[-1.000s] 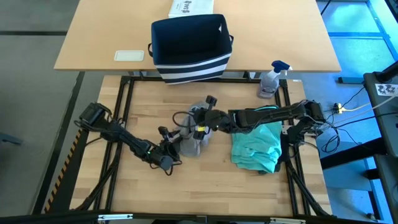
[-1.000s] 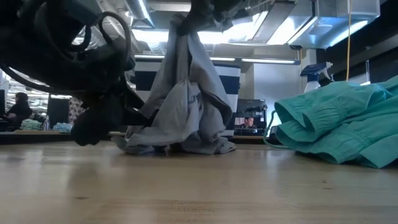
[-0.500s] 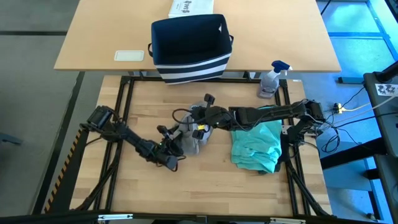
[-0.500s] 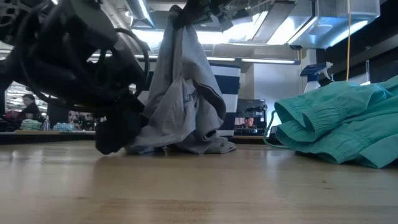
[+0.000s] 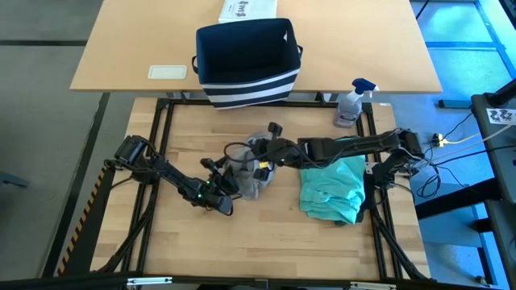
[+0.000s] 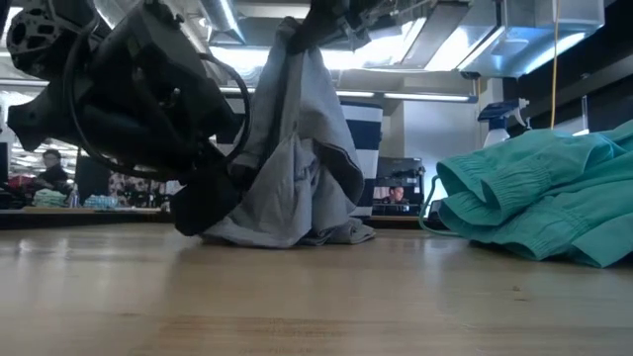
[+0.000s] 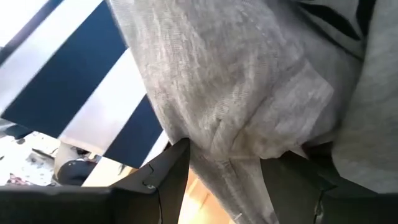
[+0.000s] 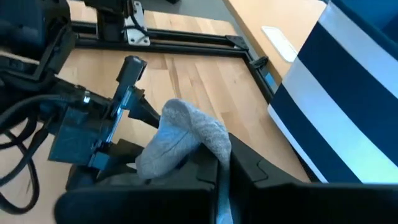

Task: Fold Laundry from Bin

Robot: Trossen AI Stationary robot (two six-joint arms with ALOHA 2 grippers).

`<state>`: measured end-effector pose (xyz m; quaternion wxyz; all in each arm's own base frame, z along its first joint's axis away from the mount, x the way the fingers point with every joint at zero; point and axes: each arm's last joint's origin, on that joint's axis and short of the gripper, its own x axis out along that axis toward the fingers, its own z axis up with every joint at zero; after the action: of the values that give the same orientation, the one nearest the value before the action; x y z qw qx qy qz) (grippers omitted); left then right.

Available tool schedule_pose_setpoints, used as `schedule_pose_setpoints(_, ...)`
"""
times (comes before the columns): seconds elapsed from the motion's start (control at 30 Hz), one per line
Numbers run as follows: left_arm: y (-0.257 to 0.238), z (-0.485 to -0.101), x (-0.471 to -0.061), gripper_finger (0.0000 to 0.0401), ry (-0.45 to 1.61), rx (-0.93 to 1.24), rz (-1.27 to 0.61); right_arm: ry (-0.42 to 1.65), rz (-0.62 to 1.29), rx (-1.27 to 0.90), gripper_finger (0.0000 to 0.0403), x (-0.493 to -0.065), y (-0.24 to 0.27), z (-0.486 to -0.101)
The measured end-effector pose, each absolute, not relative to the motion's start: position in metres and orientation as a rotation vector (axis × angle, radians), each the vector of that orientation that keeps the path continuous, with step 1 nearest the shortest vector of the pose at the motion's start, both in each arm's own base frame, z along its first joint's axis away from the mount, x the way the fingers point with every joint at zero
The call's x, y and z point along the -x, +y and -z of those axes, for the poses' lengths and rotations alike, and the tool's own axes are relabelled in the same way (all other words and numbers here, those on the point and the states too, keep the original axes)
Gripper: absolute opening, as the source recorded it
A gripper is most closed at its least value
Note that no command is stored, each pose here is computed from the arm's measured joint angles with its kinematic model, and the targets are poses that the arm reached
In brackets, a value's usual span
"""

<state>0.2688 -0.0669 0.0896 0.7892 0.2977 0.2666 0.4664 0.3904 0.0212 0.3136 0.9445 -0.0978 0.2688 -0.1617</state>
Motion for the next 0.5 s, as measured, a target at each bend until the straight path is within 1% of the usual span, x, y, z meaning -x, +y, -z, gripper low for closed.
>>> schedule_pose_setpoints(0.1,-0.068,-0.09,-0.268,0.0179,0.567,-0.661,-1.021,0.564,0.33,0.194,0.0012,-0.386,0.021,-0.316)
schedule_pose_setpoints(0.17,-0.069,-0.09,-0.266,0.0158,0.571,-0.693,-1.03,0.561,0.334,0.182,0.0012,-0.384,0.021,-0.318)
schedule_pose_setpoints(0.23,-0.069,-0.09,-0.266,0.0123,0.578,-0.721,-1.033,0.584,0.333,0.185,0.0012,-0.38,0.02,-0.32)
schedule_pose_setpoints(0.37,-0.068,-0.09,-0.267,0.0025,0.598,-0.717,-1.015,0.583,0.332,0.184,0.0012,-0.376,0.02,-0.324)
schedule_pose_setpoints(0.4,-0.067,-0.09,-0.267,0.0014,0.602,-0.709,-1.006,0.58,0.329,0.184,0.0012,-0.376,0.02,-0.325)
schedule_pose_setpoints(0.5,-0.068,-0.094,-0.268,0.0006,0.604,-0.728,-1.004,0.62,0.311,0.205,0.0012,-0.369,0.02,-0.326)
